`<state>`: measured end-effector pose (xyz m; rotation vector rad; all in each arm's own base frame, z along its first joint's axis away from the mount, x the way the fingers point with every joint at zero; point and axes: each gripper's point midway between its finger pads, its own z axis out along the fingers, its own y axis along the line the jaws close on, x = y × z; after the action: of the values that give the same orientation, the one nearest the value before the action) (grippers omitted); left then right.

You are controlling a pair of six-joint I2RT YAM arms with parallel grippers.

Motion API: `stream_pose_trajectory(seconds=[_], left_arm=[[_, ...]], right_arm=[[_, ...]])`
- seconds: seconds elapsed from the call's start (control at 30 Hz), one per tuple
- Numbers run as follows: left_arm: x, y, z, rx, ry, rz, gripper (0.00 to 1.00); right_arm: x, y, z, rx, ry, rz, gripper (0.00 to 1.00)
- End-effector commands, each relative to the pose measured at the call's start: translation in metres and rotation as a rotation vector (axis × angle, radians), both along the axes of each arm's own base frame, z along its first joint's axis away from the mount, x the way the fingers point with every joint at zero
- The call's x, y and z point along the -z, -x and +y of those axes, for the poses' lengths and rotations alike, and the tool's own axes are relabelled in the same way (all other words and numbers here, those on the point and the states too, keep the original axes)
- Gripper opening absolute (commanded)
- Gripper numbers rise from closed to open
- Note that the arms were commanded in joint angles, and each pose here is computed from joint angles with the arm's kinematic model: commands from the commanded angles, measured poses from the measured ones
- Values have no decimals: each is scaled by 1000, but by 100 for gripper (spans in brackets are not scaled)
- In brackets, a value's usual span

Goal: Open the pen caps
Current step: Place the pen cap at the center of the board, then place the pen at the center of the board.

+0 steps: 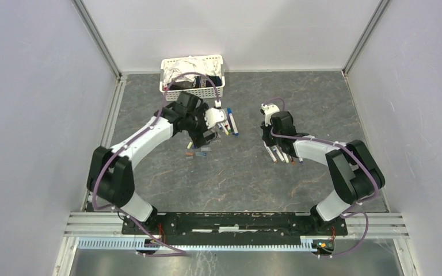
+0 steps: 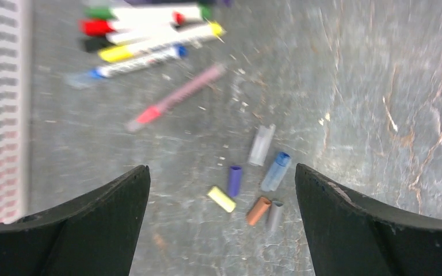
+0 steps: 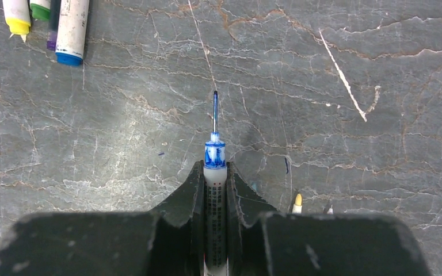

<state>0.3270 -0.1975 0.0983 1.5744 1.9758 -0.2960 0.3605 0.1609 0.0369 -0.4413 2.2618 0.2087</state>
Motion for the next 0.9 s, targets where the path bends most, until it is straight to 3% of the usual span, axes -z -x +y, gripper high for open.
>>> stream_pose_trajectory(seconds=[0.0,0.17,0.43,0.63,0.87], left_arm=[[-91,-6,-5,-104,128,-101,100],[-136,3,6,-143,151,-122,100],[-159,13,25,-246,155,-148,100],[-172,19,33,-265,162,-183,100],[-188,21,41,-284,157,-227,100]], right_arm=[[-2,-9,1,-8,-6,-55,0],[11,-4,-5,6,8,-47,2],[22,6,-11,26,9,-31,7],[8,9,-10,52,-31,-52,25],[-35,5,-9,76,-95,-133,39]])
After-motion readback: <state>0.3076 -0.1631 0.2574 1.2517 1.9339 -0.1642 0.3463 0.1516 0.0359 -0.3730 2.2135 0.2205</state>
